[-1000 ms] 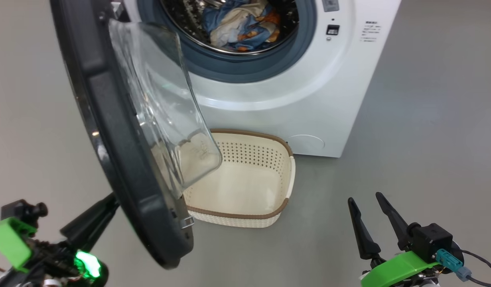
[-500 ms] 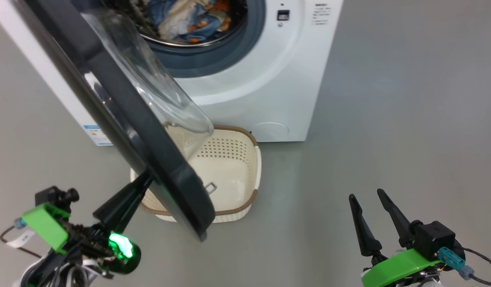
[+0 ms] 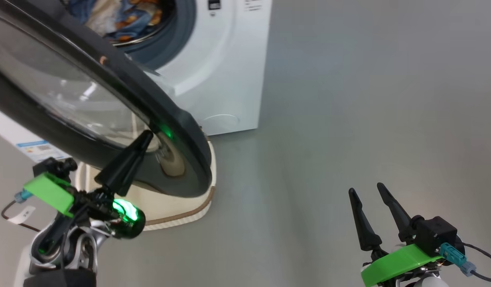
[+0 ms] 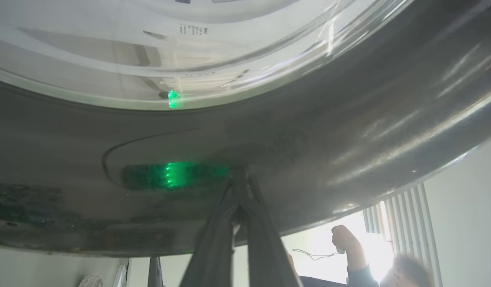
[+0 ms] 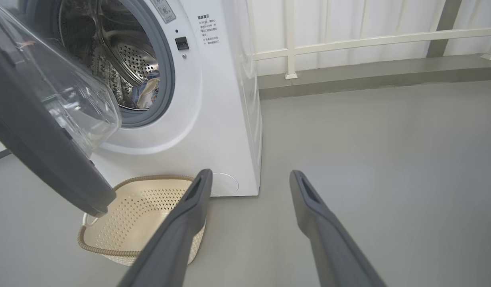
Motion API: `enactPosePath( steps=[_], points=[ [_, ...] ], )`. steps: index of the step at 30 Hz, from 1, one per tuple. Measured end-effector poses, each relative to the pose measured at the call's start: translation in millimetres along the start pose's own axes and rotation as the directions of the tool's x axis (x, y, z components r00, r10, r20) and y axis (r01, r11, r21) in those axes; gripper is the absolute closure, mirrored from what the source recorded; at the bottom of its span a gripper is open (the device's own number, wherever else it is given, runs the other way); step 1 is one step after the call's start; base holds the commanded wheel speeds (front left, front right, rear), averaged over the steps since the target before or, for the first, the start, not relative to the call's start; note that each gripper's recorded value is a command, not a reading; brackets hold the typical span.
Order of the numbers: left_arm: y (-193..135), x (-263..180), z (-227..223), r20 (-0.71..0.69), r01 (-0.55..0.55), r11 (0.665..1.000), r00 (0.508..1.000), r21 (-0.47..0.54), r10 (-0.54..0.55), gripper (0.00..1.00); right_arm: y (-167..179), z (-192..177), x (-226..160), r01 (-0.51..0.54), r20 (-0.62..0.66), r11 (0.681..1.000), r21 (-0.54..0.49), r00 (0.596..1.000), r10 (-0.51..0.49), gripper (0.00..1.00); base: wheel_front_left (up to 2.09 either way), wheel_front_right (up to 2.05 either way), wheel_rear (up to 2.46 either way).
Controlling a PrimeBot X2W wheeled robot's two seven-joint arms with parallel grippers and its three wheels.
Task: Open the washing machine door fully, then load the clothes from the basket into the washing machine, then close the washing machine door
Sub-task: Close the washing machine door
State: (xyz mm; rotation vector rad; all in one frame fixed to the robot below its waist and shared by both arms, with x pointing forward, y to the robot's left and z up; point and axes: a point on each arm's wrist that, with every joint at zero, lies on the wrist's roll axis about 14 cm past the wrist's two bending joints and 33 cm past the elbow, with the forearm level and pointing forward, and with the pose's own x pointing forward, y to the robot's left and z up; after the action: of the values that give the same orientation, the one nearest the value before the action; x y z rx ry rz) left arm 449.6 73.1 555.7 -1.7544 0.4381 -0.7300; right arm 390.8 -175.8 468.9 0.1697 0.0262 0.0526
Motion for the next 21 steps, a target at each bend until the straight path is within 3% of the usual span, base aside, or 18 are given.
enactPosePath(
  steps=[11, 21],
  points=[
    [27, 48, 2, 0.000, -0.058, 0.998, 0.998, -0.010, 0.058, 1.00, -30, 4, -18, 0.097, 0.002, 0.995, -0.015, 0.995, -0.097, 0.00, 0.00, 0.00, 0.00],
    [27, 61, 4, 0.019, -0.063, 0.998, 0.998, 0.013, 0.063, 1.00, -35, 9, -19, 0.111, 0.015, 0.994, -0.019, 0.994, -0.110, 0.00, 0.00, 0.00, 0.00]
  ],
)
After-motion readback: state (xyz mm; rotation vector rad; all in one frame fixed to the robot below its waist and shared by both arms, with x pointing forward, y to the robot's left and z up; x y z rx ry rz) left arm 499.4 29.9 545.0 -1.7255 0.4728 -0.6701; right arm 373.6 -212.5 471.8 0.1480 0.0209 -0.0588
